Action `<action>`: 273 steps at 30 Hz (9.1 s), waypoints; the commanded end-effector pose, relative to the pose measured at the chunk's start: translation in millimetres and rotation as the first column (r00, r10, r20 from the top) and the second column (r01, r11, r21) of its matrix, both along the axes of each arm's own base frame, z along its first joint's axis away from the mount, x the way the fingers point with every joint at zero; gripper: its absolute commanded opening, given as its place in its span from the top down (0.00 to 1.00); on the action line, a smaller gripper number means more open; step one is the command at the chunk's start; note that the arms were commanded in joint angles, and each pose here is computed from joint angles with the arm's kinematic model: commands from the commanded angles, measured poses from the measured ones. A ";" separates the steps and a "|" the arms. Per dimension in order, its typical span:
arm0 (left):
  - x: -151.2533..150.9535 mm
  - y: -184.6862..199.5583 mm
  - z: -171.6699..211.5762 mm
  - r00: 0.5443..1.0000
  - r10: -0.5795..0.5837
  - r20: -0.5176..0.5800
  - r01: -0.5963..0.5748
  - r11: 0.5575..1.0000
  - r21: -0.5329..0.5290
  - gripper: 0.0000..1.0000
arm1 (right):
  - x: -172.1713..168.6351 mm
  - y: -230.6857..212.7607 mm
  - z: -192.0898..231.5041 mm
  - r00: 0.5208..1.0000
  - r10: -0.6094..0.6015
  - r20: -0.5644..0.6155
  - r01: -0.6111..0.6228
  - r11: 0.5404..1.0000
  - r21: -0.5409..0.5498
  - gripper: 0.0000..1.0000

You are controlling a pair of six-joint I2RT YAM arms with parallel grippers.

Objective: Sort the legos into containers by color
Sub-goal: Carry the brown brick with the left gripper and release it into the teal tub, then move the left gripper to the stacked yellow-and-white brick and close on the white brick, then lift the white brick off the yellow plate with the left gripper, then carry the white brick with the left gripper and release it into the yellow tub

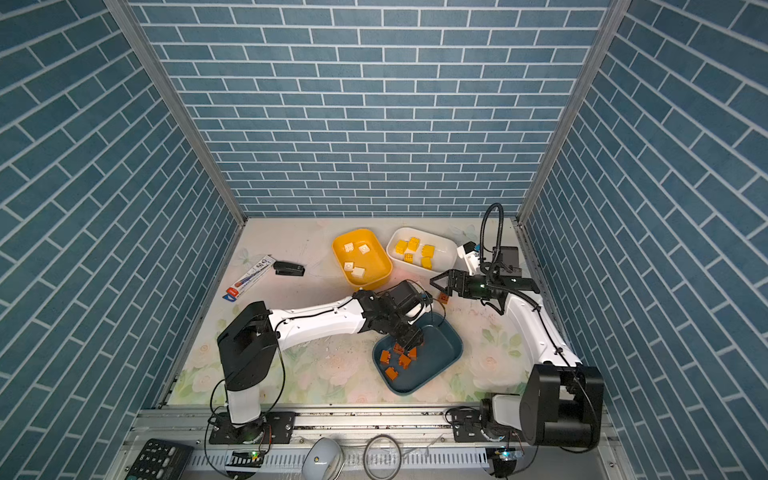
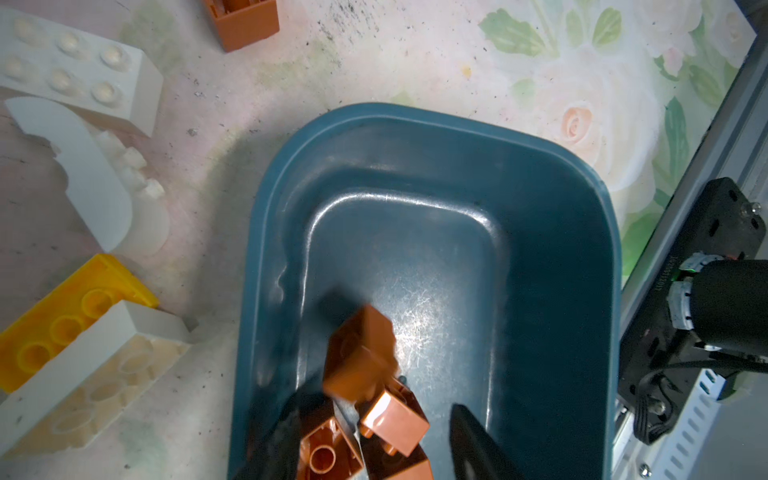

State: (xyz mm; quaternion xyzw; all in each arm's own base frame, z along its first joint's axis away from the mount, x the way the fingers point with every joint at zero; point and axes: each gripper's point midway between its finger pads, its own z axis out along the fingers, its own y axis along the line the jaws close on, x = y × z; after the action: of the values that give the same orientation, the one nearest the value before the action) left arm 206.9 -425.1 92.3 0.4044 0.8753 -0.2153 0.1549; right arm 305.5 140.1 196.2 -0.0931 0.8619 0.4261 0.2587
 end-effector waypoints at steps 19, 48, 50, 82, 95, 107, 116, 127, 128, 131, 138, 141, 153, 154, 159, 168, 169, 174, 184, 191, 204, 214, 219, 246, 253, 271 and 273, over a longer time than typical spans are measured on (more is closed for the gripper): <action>94.9 79.3 30.9 0.990 -0.070 0.121 0.055 0.991 0.121 0.35 | 6.4 0.6 11.2 0.998 0.028 0.053 -0.028 1.000 -0.005 0.02; 105.2 63.2 -57.0 0.909 -0.404 0.103 0.372 0.897 0.238 0.44 | 5.5 1.9 -1.2 0.998 0.057 0.012 -0.057 0.998 -0.008 0.02; 103.2 62.9 -57.4 0.908 -0.408 0.097 0.378 0.896 0.234 0.48 | 5.7 1.8 -1.8 0.998 0.057 0.010 -0.056 0.998 -0.008 0.02; 107.9 86.5 -55.9 0.869 -0.463 0.174 0.367 0.840 0.401 0.63 | 12.7 2.7 -0.3 0.998 0.054 0.010 -0.054 0.999 0.001 0.02; 89.5 116.9 -44.9 0.878 -0.450 0.164 0.350 0.835 0.424 0.65 | 18.8 3.7 1.7 0.999 0.044 0.009 -0.044 0.999 0.020 0.02; 107.8 81.3 -28.8 0.908 -0.363 0.207 0.295 0.908 0.297 0.48 | 20.0 4.6 5.0 0.999 0.051 0.016 -0.051 0.998 0.025 0.01; 106.4 73.4 -50.6 0.932 -0.342 0.119 0.298 0.911 0.284 0.48 | 11.7 4.8 1.9 0.998 0.060 0.015 -0.060 0.998 0.020 0.01; 98.8 81.3 -71.8 0.936 -0.347 0.057 0.310 0.891 0.330 0.55 | 10.0 3.9 -1.3 0.998 0.055 0.010 -0.055 0.998 0.019 0.02; 97.9 82.5 -72.3 0.935 -0.350 0.059 0.311 0.889 0.335 0.55 | 10.3 3.6 -1.8 0.998 0.054 0.010 -0.054 0.998 0.019 0.02; 93.6 88.7 -75.0 0.934 -0.353 0.053 0.312 0.880 0.358 0.56 | 11.1 4.2 -1.3 0.998 0.055 0.009 -0.055 0.998 0.022 0.02; 86.0 90.8 -66.6 0.926 -0.369 0.086 0.315 0.875 0.367 0.61 | 12.4 3.6 -1.0 0.999 0.051 0.010 -0.051 0.998 0.021 0.01; 84.9 89.9 -65.0 0.924 -0.370 0.097 0.313 0.877 0.366 0.61 | 12.6 4.0 -0.5 0.999 0.051 0.011 -0.051 0.998 0.021 0.01; 74.2 82.0 -61.1 0.926 -0.364 0.101 0.317 0.894 0.318 0.62 | 13.1 3.9 2.1 0.999 0.050 0.013 -0.050 0.998 0.022 0.01; 74.0 81.3 -60.5 0.926 -0.363 0.103 0.316 0.895 0.314 0.62 | 13.2 4.0 1.3 0.999 0.050 0.011 -0.051 0.998 0.022 0.01; 79.3 82.2 -62.5 0.928 -0.354 0.114 0.300 0.894 0.334 0.71 | 14.7 4.2 1.8 0.999 0.053 0.010 -0.053 0.998 0.023 0.02; 85.3 82.8 -48.5 0.927 -0.348 0.139 0.285 0.896 0.342 0.79 | 17.9 5.0 1.6 0.998 0.065 0.014 -0.066 0.998 0.025 0.01; 86.9 83.2 -44.4 0.925 -0.347 0.152 0.280 0.896 0.344 0.79 | 17.8 4.9 0.8 0.998 0.066 0.011 -0.066 0.997 0.024 0.01; 92.8 91.0 -23.5 0.918 -0.347 0.194 0.260 0.893 0.367 0.78 | 15.9 4.9 -1.1 0.998 0.067 0.012 -0.067 0.997 0.024 0.02; 94.4 134.8 -27.4 0.930 -0.303 0.207 0.187 0.877 0.443 0.77 | 20.3 6.0 -5.1 0.998 0.059 0.011 -0.059 0.997 0.043 0.02; 105.2 155.4 -47.6 0.943 -0.248 0.222 0.107 0.859 0.501 0.77 | 20.0 6.1 -5.7 0.998 0.058 0.005 -0.058 0.997 0.044 0.01; 95.4 155.5 -63.1 0.962 -0.214 0.169 0.112 0.876 0.469 0.58 | 20.5 6.1 -2.9 0.998 0.057 0.008 -0.058 0.997 0.041 0.02; 103.3 155.5 -35.9 0.979 -0.129 0.160 0.052 0.907 0.418 0.39 | 19.5 6.4 -4.1 0.998 0.060 0.004 -0.060 0.997 0.045 0.02; 104.0 155.0 -28.6 0.980 -0.144 0.135 0.080 0.915 0.396 0.30 | 21.0 6.9 -3.8 0.998 0.060 0.007 -0.061 0.997 0.050 0.01; 104.8 153.5 -20.7 0.983 -0.169 0.066 0.133 0.921 0.367 0.75 | 20.5 6.4 0.9 0.998 0.055 0.011 -0.055 0.997 0.047 0.02; 138.1 146.6 38.4 0.985 -0.079 0.153 0.029 0.952 0.306 0.75 | 26.5 9.7 9.5 0.999 0.043 0.029 -0.046 0.994 0.097 0.02; 307.2 177.2 15.1 0.874 0.381 0.300 -0.448 0.872 0.198 0.73 | 33.4 9.6 11.9 0.999 0.025 0.027 -0.028 0.994 0.106 0.01; 318.5 180.2 8.8 0.863 0.377 0.336 -0.460 0.861 0.215 0.73 | 33.3 10.1 11.5 0.999 0.025 0.026 -0.028 0.994 0.109 0.01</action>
State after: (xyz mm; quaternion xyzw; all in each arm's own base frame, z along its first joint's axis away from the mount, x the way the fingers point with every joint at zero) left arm 509.1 -244.7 91.6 0.2643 0.9360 -0.0032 0.2324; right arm 337.1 149.2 206.5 -0.0975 0.8365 0.4671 0.2694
